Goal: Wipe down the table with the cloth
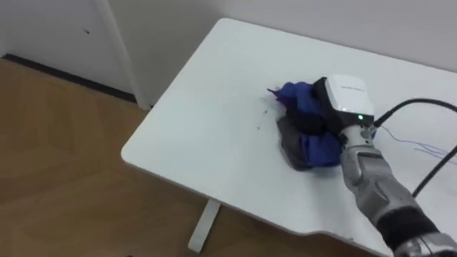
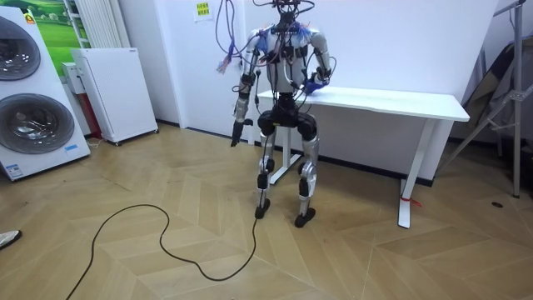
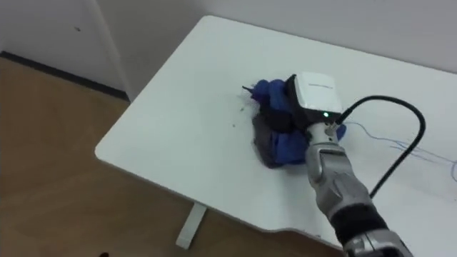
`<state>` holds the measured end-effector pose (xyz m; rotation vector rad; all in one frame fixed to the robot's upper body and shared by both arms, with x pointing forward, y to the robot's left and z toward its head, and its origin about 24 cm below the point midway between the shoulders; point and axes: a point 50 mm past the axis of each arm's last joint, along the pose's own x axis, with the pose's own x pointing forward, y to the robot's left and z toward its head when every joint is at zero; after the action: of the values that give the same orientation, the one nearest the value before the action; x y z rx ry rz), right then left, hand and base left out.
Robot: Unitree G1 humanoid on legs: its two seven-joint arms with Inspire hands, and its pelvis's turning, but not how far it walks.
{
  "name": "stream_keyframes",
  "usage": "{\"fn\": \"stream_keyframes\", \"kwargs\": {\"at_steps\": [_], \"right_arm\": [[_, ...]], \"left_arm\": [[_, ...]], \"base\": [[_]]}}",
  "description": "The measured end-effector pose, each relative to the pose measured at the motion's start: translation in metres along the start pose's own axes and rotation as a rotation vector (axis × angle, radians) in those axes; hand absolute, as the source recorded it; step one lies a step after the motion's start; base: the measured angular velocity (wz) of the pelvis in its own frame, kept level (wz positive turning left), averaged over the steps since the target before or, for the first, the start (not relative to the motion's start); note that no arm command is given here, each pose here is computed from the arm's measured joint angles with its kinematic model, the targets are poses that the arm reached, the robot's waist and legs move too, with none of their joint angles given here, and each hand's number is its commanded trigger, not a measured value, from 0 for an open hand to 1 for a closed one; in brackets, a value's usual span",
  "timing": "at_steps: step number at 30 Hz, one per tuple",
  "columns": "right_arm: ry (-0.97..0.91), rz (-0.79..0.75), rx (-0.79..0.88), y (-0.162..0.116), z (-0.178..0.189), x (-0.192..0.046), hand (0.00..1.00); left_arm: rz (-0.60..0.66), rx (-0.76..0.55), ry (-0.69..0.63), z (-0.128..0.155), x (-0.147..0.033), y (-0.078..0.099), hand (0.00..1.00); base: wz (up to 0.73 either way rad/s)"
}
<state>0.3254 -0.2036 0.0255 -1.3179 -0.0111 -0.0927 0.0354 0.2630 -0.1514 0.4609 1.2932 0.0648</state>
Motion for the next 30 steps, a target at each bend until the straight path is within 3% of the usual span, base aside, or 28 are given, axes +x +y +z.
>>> {"fn": "stream_keyframes", "kwargs": {"at_steps": [3, 5, 10, 14, 18, 24, 26, 30], "right_arm": [[0.041, 0.013, -0.013, 0.002, -0.015, -0.005, 1.00], [0.193, 0.068, -0.013, 0.015, -0.059, -0.031, 1.00], [0.418, 0.050, 0.061, 0.028, -0.117, -0.092, 1.00], [0.503, 0.068, 0.039, 0.031, -0.136, -0.112, 1.00], [0.503, 0.090, 0.025, 0.029, -0.130, -0.099, 1.00], [0.250, 0.071, -0.016, 0.011, -0.069, -0.035, 1.00], [0.184, 0.017, 0.002, -0.004, -0.051, -0.018, 1.00], [0.152, -0.013, 0.014, -0.012, -0.044, -0.009, 1.00]], "left_arm": [[0.005, -0.004, 0.076, -0.026, -0.006, 0.003, 0.00], [0.018, -0.021, 0.101, -0.034, -0.008, 0.010, 0.00], [0.077, -0.071, 0.147, -0.054, -0.014, 0.025, 0.00], [0.070, -0.067, 0.094, -0.043, -0.011, 0.023, 0.00], [0.052, -0.046, 0.038, -0.026, -0.007, 0.019, 0.00], [0.025, -0.034, 0.060, -0.026, -0.006, 0.013, 0.00], [0.016, -0.033, 0.081, -0.032, -0.007, 0.012, 0.00], [-0.003, -0.025, 0.156, -0.055, -0.015, 0.008, 0.00]], "base": [[0.22], [0.41], [0.20], [-0.07], [-0.13], [-0.15], [0.09], [0.23]]}}
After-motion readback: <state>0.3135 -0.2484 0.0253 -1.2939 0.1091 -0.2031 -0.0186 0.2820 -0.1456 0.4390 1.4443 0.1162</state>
